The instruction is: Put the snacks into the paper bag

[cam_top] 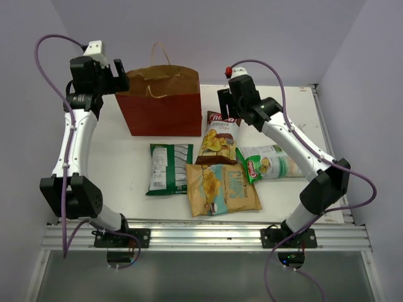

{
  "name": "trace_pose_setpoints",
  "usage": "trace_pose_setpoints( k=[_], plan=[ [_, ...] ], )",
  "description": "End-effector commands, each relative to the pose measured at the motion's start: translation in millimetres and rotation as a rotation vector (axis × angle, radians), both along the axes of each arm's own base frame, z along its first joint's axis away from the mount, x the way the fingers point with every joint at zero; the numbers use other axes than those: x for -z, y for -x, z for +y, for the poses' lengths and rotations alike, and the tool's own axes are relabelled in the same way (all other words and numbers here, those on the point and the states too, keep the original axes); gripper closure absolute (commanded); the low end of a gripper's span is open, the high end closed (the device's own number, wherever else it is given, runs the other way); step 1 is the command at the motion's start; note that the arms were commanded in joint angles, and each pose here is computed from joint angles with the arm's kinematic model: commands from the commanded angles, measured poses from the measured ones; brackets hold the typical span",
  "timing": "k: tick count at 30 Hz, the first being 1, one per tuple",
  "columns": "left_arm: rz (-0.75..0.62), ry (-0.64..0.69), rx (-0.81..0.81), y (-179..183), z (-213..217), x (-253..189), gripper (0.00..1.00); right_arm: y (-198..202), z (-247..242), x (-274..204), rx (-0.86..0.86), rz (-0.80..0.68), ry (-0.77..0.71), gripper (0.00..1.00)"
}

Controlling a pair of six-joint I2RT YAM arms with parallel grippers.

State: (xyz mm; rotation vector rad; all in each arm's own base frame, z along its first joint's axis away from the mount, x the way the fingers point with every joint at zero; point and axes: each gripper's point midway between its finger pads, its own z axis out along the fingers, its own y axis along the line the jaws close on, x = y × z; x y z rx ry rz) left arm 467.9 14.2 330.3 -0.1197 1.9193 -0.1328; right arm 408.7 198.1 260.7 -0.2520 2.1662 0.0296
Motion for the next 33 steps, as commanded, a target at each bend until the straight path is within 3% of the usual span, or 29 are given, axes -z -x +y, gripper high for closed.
trace_pose_setpoints(
  k=[1, 10, 13, 15, 16, 17, 19, 22, 28, 33],
  plan=[
    [-0.025, -0.007, -0.011, -17, 5, 4, 0.07, -1, 1, -22, -0.006, -0.035, -0.008, 0.27],
    [0.013, 0.006, -0.003, -39, 5, 34, 0.18, -3, 2, -22, -0.021, -0.045, 0.000, 0.27],
    [0.024, 0.002, -0.015, -44, 7, 42, 0.38, -3, 3, -15, -0.024, -0.037, 0.002, 0.27],
    [0.034, 0.001, -0.016, -47, 8, 48, 0.57, -3, 4, -9, -0.026, -0.028, 0.004, 0.27],
    [0.037, 0.004, -0.012, -48, 7, 50, 0.60, -2, 6, -6, -0.028, -0.019, -0.005, 0.27],
    [0.040, 0.005, -0.010, -49, 7, 52, 0.77, -3, 4, -3, -0.020, -0.018, -0.003, 0.26],
    [0.050, 0.012, -0.011, -51, 7, 56, 0.98, -4, 1, 4, 0.005, -0.016, -0.004, 0.24],
    [0.050, 0.022, -0.007, -49, 5, 54, 1.00, -11, -9, 22, 0.042, 0.016, -0.038, 0.21],
    [0.059, 0.032, -0.004, -35, 2, 52, 1.00, -37, -43, 109, 0.122, 0.229, -0.134, 0.16],
    [0.067, 0.041, 0.004, -30, -1, 55, 1.00, -36, -15, 160, 0.014, 0.382, -0.218, 0.15]
  ],
)
